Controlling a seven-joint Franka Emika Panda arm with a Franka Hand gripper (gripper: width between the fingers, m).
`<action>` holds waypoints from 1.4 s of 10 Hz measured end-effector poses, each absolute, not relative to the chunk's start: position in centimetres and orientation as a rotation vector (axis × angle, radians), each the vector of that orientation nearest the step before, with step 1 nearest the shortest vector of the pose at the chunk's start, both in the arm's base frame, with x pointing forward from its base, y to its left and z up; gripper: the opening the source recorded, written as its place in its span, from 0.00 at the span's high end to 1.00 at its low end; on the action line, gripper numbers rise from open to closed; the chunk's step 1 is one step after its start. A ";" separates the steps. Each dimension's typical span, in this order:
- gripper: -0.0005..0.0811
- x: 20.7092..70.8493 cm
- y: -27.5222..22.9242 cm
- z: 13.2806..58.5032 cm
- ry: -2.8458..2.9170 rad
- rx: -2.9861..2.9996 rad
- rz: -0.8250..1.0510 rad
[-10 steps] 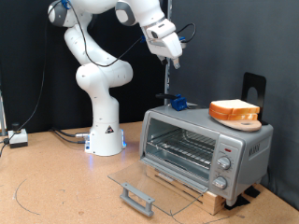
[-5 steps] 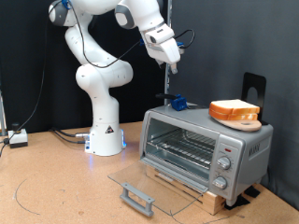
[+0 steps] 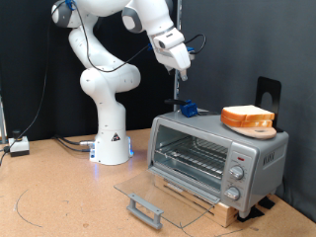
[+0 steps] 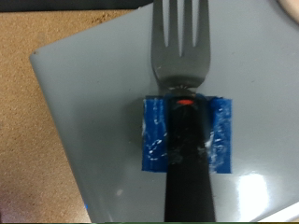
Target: Make a piece of toast with the oven
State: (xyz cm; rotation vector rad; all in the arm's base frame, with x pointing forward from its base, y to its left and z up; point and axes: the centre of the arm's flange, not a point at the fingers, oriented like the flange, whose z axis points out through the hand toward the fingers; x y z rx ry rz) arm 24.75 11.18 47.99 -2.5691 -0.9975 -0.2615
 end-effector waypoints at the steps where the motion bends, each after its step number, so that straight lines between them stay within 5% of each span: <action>1: 0.01 24.9 11.4 47.4 -1.001 -2.578 -0.247; 14: 0.01 27.2 15.5 40.2 -1.050 -2.646 -0.130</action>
